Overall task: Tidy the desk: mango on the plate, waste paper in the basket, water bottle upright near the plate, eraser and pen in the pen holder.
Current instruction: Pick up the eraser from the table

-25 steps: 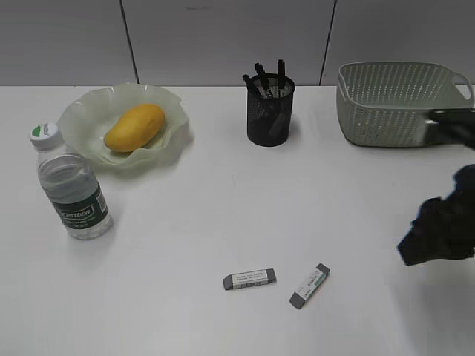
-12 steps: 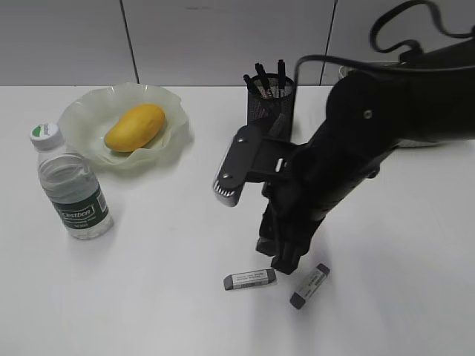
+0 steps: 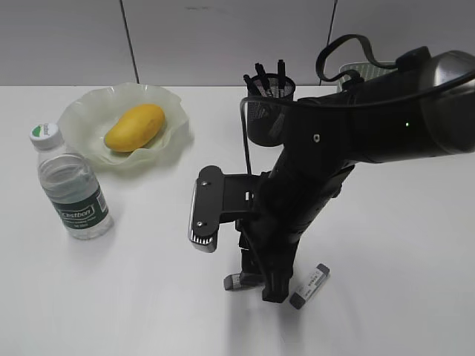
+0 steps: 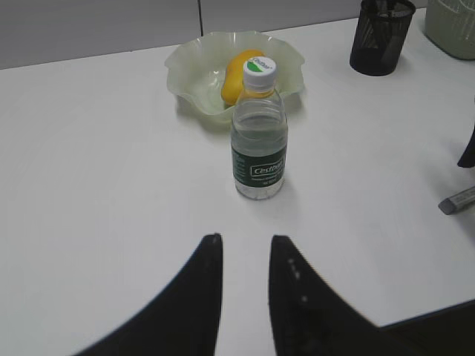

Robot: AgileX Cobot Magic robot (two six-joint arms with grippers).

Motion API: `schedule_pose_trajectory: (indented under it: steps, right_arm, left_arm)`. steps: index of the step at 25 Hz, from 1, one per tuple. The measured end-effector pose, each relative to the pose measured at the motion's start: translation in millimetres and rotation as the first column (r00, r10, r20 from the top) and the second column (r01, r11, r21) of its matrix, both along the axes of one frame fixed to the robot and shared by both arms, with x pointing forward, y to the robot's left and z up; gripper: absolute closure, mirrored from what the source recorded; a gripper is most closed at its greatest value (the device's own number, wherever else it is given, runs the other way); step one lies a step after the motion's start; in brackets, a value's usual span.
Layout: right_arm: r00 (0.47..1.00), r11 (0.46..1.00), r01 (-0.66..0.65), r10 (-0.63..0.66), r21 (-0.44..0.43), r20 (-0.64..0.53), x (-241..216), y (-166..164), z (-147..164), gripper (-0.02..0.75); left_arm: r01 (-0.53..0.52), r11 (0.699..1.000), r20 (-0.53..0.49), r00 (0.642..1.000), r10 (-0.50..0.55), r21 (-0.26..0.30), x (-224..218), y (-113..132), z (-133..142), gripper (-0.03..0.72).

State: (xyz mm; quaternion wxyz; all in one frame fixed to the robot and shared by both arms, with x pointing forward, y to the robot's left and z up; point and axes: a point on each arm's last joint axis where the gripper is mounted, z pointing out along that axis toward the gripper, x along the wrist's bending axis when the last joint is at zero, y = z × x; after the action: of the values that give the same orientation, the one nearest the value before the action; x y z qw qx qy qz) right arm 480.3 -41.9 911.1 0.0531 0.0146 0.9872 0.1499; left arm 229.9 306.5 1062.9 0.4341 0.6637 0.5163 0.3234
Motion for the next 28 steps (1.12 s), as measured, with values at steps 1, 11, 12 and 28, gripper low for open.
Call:
schedule_pose_trajectory:
  steps: [1, 11, 12, 28]
  right_arm:
    - [1.0, 1.0, -0.013, 0.013, 0.001, 0.009, 0.5, 0.3, -0.1, 0.314]
    - [0.998, 0.998, -0.055, 0.055, -0.033, 0.01, 4.9, 3.0, -28.4, 0.325]
    - [0.998, 0.998, -0.055, 0.055, -0.036, 0.007, 4.8, 2.9, -30.0, 0.332]
    - [0.917, 0.881, 0.357, -0.394, 0.311, 0.064, 33.9, 3.4, 34.9, 0.576]
  left_arm:
    - [0.0, 1.0, 0.0, 1.0, 0.0, 0.0, 0.0, 0.0, 0.0, 0.53]
    - [0.0, 1.0, 0.0, 1.0, 0.0, 0.0, 0.0, 0.0, 0.0, 0.53]
    - [0.0, 1.0, 0.0, 1.0, 0.0, 0.0, 0.0, 0.0, 0.0, 0.53]
    - [0.0, 1.0, 0.001, 1.0, 0.0, 0.0, 0.0, 0.0, 0.1, 0.53]
